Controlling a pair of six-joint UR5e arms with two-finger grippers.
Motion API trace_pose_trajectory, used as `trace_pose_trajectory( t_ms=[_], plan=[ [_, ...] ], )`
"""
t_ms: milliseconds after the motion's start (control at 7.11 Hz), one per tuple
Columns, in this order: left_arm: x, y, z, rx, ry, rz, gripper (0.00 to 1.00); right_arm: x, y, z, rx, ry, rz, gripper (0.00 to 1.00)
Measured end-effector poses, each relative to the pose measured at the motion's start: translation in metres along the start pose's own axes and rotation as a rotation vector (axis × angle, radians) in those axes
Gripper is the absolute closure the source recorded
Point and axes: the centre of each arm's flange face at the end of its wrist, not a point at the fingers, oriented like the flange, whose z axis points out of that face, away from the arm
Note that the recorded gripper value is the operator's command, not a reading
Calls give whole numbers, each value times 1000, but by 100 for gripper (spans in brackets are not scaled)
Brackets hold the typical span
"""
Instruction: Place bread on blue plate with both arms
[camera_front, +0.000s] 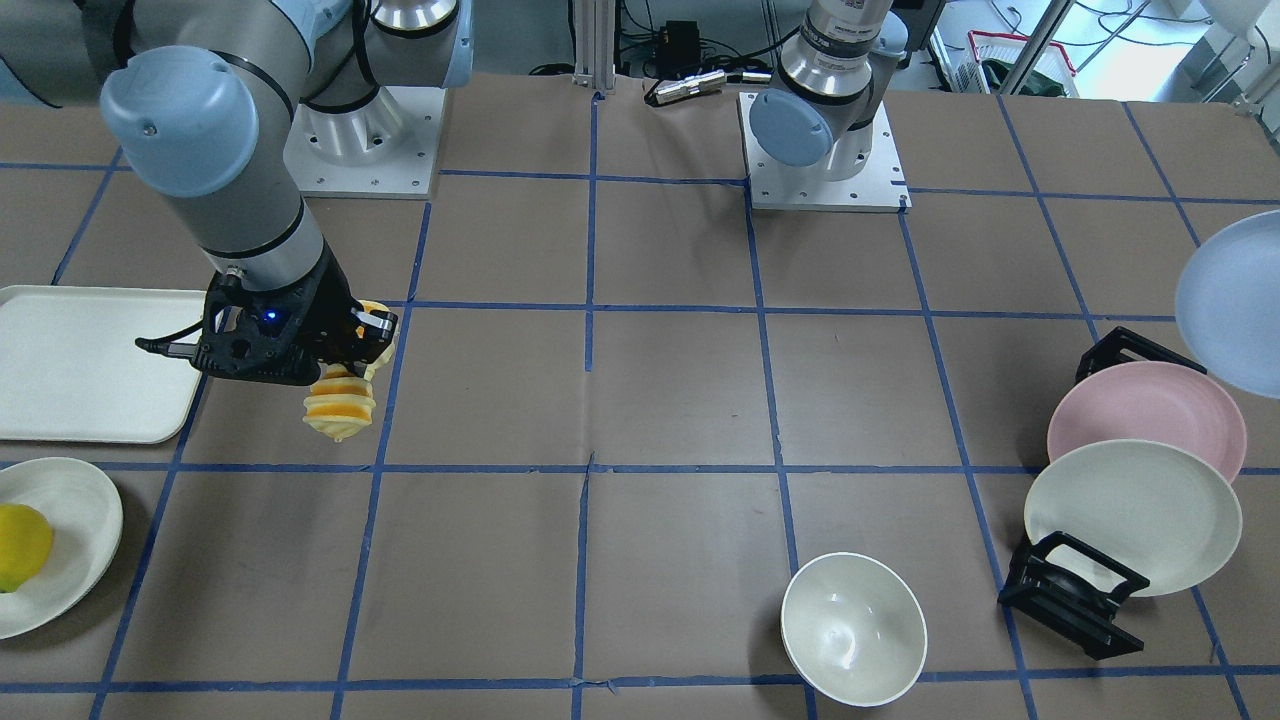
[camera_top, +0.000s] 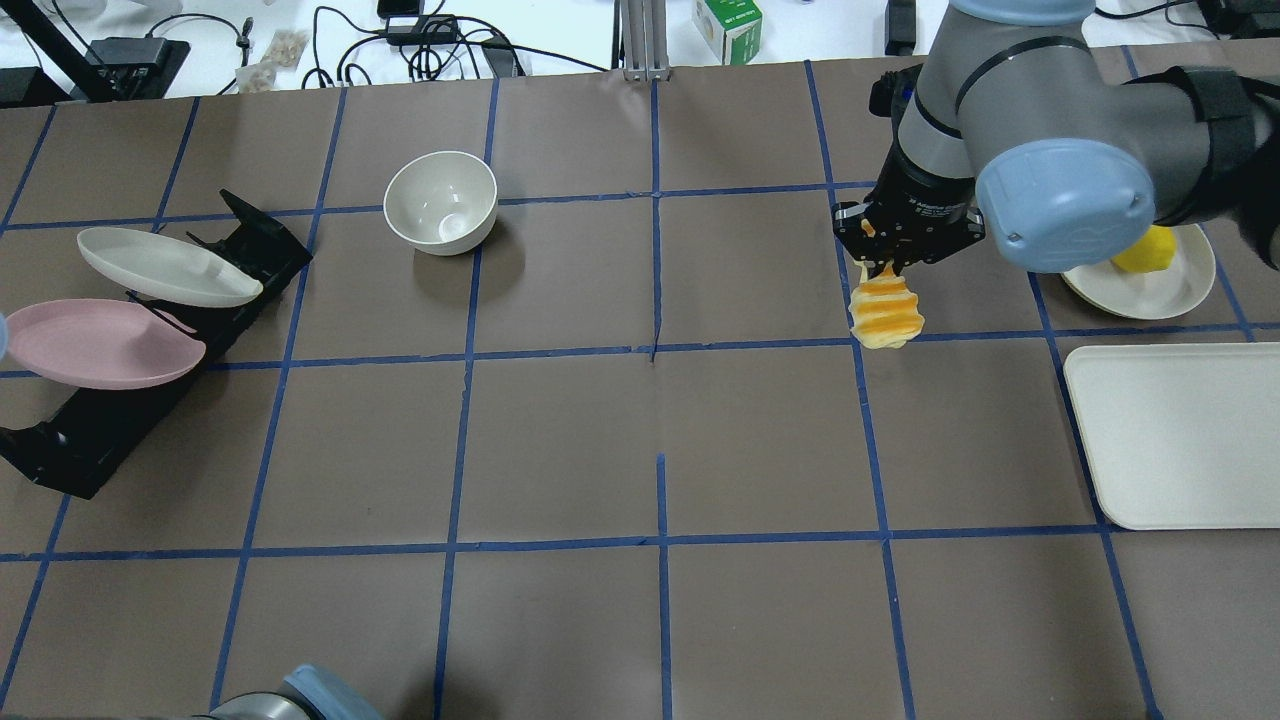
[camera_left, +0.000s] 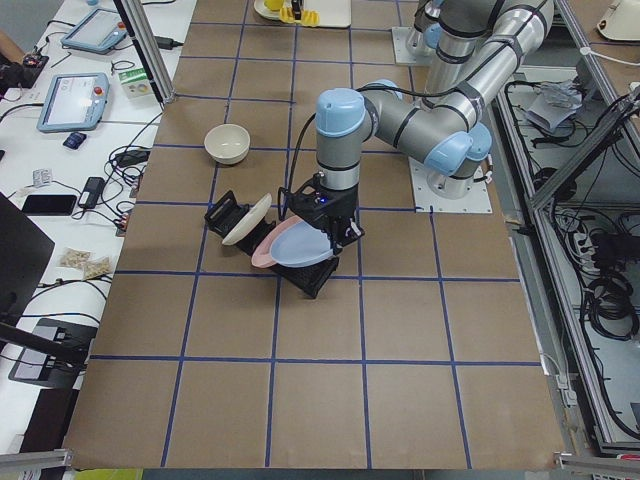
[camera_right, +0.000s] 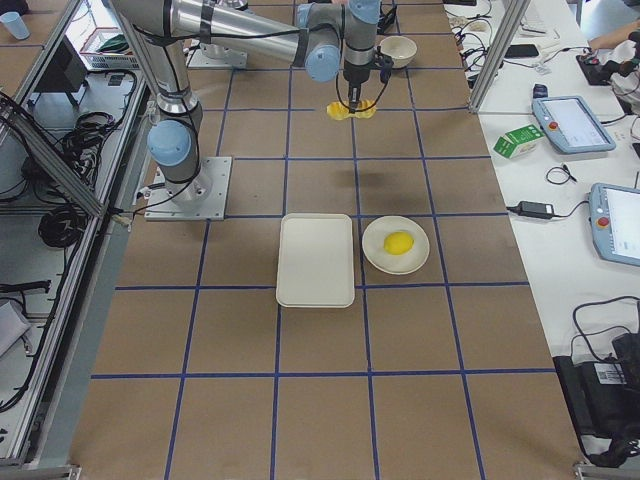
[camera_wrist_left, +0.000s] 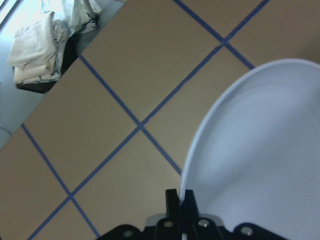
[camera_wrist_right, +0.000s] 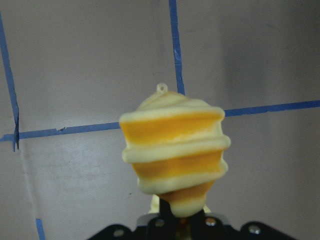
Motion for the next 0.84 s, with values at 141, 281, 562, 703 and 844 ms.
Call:
trace_pose_trajectory(
  t_ms=[141,281,562,703,844],
  plan=[
    [41,3,-10,15,39,78,100,1,0,1,-1,1,0,100],
    [87,9,-24,30,69,159,100,4,-1,2,0,1,2,100],
    [167,27,-35,35,208,262,100,10,-3,3,-5,1,12,100],
    [200,36,-30,14,304,298,100,11,-3,4,-6,1,14,100],
    [235,54,-22,-21,389,338,100,12,-4,4,-6,1,16,100]
  ],
)
